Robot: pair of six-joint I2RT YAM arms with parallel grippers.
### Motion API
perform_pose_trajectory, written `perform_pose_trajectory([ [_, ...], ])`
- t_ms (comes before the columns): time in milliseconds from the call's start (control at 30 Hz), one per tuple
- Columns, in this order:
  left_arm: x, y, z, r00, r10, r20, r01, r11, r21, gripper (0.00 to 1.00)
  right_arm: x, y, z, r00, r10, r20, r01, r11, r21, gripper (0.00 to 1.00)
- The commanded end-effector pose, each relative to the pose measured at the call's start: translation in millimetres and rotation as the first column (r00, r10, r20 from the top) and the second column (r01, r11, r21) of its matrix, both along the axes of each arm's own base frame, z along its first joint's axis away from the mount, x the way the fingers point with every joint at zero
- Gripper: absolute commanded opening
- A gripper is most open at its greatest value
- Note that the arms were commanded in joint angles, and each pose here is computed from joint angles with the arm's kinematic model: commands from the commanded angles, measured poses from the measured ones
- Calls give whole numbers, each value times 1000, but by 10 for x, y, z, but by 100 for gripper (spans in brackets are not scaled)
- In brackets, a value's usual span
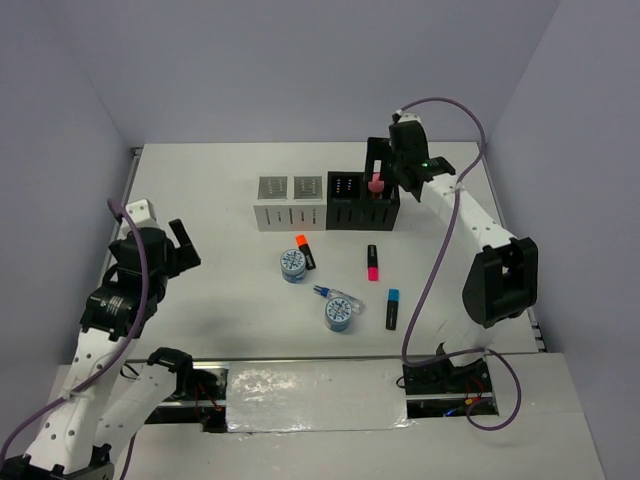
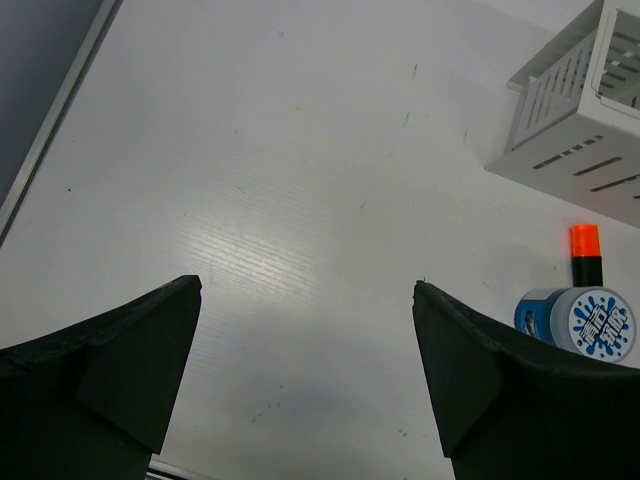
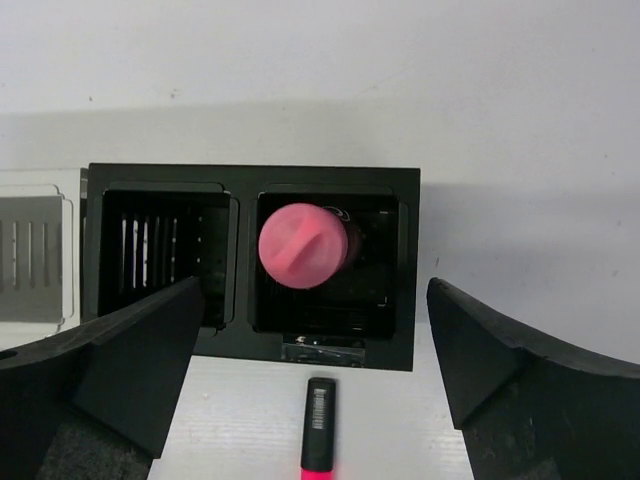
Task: Sort the stationery into containers
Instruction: Place the stationery in the storage box, then pick up the stationery from the center of the board.
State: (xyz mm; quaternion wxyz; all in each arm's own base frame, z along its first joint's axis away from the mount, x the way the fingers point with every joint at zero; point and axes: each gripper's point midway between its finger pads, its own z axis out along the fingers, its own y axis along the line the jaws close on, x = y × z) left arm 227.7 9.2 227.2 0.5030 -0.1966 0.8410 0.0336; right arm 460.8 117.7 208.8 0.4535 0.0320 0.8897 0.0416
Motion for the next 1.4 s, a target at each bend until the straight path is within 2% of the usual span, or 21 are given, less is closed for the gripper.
perform_pose_trajectory([
  [0, 94, -46, 133, 998, -37, 45, 37, 999, 2, 99, 28, 7, 314, 999, 10, 51, -10, 1000, 1, 100],
  [100, 129, -118, 109, 996, -79, 37, 79, 997, -2, 99, -178, 111, 479, 995, 58, 77, -59, 998, 18, 100],
  [267, 196, -391, 102, 975, -220, 19, 220, 974, -46, 99, -956, 409, 553, 978, 162, 134, -166, 986, 14, 100],
  [300, 188, -440, 140, 974, -226, 20, 227, 972, -69, 99, -1133, 399, 711, 968, 172, 184, -183, 982, 46, 100],
  [333, 194, -526, 100, 970, -244, -6, 243, 966, -92, 99, -1260, 391, 558, 969, 181, 168, -193, 979, 60, 100],
  [367, 212, -794, 137, 941, -339, 21, 338, 926, -170, 99, -1359, 401, 562, 967, 181, 177, -199, 976, 92, 100],
  [400, 171, -1069, 80, 908, -418, -5, 408, 890, -205, 99, -1504, 324, 715, 960, 164, 228, -196, 973, 121, 100],
  [433, 178, -1194, 82, 915, -404, -2, 393, 892, -222, 99, -1592, 278, 649, 964, 148, 219, -181, 974, 139, 100],
  [467, 160, -1356, 89, 904, -428, 9, 420, 881, -217, 99, -1660, 238, 681, 963, 138, 231, -176, 973, 152, 100],
  [500, 31, -1795, 50, 845, -534, 8, 524, 825, -213, 99, -1785, 171, 764, 959, 130, 253, -176, 970, 168, 100],
  [533, 4, -1956, 28, 846, -534, 15, 525, 826, -205, 99, -1846, 153, 813, 956, 133, 263, -183, 967, 179, 100],
  [567, -60, -2159, -14, 816, -579, 11, 569, 798, -200, 99, -1928, 125, 900, 949, 135, 285, -194, 962, 190, 100],
  [600, -190, -2535, -122, 751, -660, 9, 649, 736, -191, 99, -1987, 90, 921, 951, 137, 276, -192, 964, 186, 100],
  [700, -341, -3014, -294, 684, -729, 29, 724, 672, -159, 99, -2141, -10, 1031, 948, 136, 287, -193, 964, 181, 100],
  [767, -483, -3264, -486, 628, -778, 0, 770, 621, -143, 99, -2227, -50, 1109, 939, 146, 311, -208, 962, 178, 100],
  [1033, -583, -3713, -754, 596, -799, -78, 794, 601, -90, 99, -2373, -7, 915, 942, 205, 267, -258, 949, 182, 100],
  [1367, -511, -3810, -1258, 616, -755, -222, 772, 635, -18, 99, -2435, -25, 955, 933, 222, 284, -278, 945, 174, 100],
])
